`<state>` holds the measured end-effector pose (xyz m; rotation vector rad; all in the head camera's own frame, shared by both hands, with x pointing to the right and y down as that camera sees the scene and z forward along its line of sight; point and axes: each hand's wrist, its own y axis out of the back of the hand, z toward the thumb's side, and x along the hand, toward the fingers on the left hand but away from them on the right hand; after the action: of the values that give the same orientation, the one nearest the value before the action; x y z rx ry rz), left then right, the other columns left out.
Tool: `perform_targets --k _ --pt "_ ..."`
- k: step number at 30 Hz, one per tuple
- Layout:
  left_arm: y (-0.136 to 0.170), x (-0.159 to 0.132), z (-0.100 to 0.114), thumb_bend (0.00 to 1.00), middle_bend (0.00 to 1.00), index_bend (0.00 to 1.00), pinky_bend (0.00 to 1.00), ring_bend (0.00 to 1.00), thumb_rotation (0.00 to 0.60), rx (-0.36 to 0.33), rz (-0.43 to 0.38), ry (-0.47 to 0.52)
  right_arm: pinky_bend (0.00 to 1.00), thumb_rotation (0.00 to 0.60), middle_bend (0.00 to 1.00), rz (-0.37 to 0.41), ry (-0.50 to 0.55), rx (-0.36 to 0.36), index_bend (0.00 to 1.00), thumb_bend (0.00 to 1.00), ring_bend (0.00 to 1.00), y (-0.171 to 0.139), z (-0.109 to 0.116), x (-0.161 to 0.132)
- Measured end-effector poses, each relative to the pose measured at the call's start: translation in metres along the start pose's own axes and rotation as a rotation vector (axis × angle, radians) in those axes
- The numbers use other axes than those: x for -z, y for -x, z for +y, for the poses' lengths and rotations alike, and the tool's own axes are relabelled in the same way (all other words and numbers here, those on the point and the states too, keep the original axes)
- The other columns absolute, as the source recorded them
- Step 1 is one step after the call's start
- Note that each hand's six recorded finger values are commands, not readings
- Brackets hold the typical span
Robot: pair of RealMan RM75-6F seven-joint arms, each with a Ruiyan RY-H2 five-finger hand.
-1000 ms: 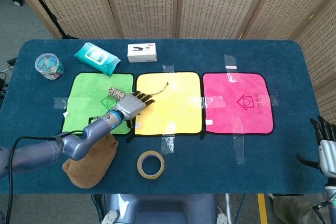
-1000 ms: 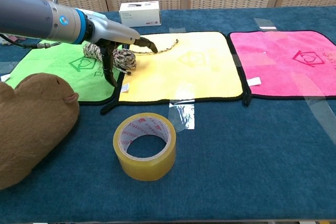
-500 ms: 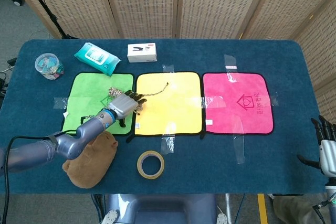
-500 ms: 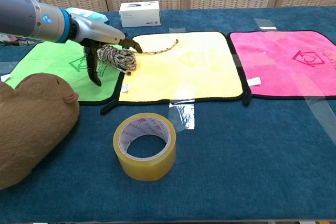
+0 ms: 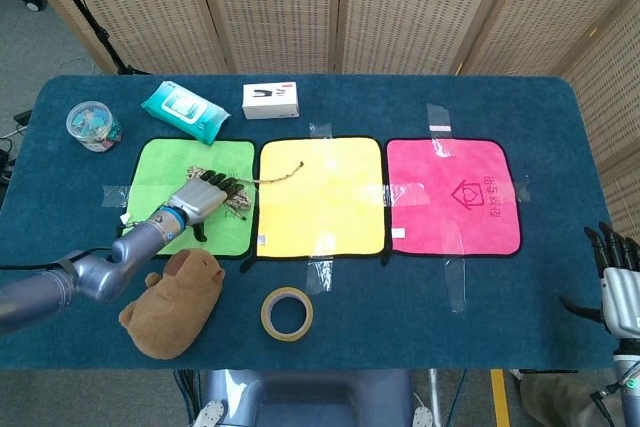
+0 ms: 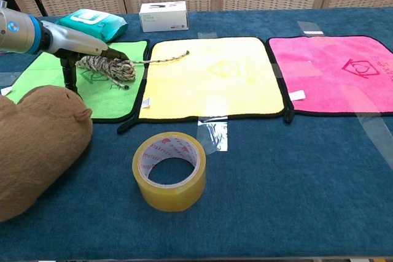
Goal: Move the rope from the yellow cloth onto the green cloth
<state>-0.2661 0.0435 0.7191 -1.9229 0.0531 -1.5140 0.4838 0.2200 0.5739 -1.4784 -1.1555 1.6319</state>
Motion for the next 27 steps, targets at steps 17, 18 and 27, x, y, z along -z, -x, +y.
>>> perform_targets --k 17,18,27 --pt "0.024 0.07 -0.033 0.11 0.0 0.0 0.03 0.0 0.6 0.035 0.116 0.059 0.0 0.6 0.0 0.018 -0.007 -0.017 0.0 0.0 0.0 -0.001 -0.006 -0.006" --pt "0.025 0.072 -0.033 0.11 0.0 0.0 0.03 0.0 0.6 0.033 0.118 0.064 0.0 0.6 0.0 0.019 -0.007 -0.017 0.0 0.0 0.0 -0.001 -0.006 -0.007" --pt "0.041 0.073 -0.017 0.1 0.0 0.0 0.0 0.0 0.6 -0.055 0.085 0.122 0.0 0.6 0.0 0.026 -0.001 -0.018 0.0 0.0 0.0 -0.001 -0.006 -0.008"
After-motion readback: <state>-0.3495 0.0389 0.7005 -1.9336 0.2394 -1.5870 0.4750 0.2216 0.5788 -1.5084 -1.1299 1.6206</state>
